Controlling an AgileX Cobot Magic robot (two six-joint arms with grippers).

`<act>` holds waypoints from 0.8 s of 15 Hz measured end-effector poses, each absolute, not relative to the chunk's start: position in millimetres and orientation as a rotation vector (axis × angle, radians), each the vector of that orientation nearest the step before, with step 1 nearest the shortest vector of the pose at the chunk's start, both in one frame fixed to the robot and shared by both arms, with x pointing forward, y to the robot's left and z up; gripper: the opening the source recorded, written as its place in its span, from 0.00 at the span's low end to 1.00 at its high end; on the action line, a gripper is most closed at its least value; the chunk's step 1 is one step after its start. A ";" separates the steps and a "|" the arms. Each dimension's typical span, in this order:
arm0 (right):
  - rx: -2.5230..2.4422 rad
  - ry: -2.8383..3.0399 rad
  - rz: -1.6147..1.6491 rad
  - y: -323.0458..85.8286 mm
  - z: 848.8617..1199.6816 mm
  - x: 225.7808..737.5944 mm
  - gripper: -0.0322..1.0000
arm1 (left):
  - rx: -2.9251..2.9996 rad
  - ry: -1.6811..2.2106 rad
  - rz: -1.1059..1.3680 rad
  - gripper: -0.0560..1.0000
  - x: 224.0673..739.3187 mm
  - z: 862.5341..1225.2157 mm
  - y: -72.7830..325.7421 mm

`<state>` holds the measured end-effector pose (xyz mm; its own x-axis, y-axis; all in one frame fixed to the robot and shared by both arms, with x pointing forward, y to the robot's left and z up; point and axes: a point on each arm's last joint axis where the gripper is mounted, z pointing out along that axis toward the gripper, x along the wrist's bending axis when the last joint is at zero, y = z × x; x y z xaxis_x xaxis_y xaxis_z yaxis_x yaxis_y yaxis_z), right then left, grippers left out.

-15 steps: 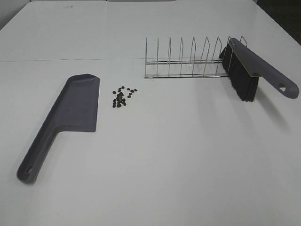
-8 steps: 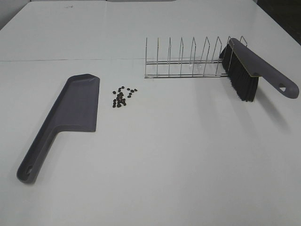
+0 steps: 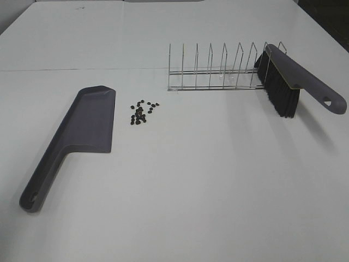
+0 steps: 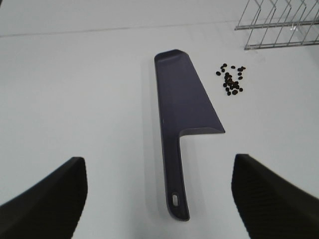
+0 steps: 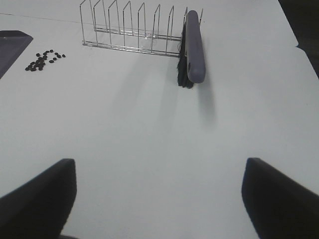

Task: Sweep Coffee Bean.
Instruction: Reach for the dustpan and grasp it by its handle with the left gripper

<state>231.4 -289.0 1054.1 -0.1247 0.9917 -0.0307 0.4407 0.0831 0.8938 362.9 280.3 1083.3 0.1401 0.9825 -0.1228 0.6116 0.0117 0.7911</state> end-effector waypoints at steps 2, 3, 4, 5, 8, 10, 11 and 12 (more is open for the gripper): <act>1.437 1.660 0.995 -289.0 1054.1 231.4 0.77 | 1.731 1.632 0.539 0.74 401.1 1082.1 275.8; 1.437 1.660 0.995 -289.0 1054.1 231.4 0.77 | 1.742 1.666 0.487 0.74 419.0 1080.5 273.1; 1.437 1.660 0.995 -289.0 1054.1 231.4 0.77 | 1.757 1.700 0.436 0.74 437.3 1077.9 270.6; 1.437 1.660 0.995 -289.0 1054.1 231.4 0.77 | 1.771 1.721 0.405 0.74 446.7 1074.9 269.4; 1.437 1.660 0.995 -289.0 1054.1 231.4 0.77 | 1.866 1.840 0.240 0.74 492.6 1045.6 264.2; 1.437 1.660 0.995 -289.0 1054.1 231.4 0.77 | 1.934 1.897 0.146 0.74 512.3 1023.3 260.2; 1.437 1.660 0.995 -289.0 1054.1 231.4 0.77 | 1.969 1.926 0.098 0.74 520.3 1009.2 257.2; 1.437 1.660 0.995 -289.0 1054.1 231.4 0.77 | 2.042 1.968 0.030 0.74 530.0 983.4 248.9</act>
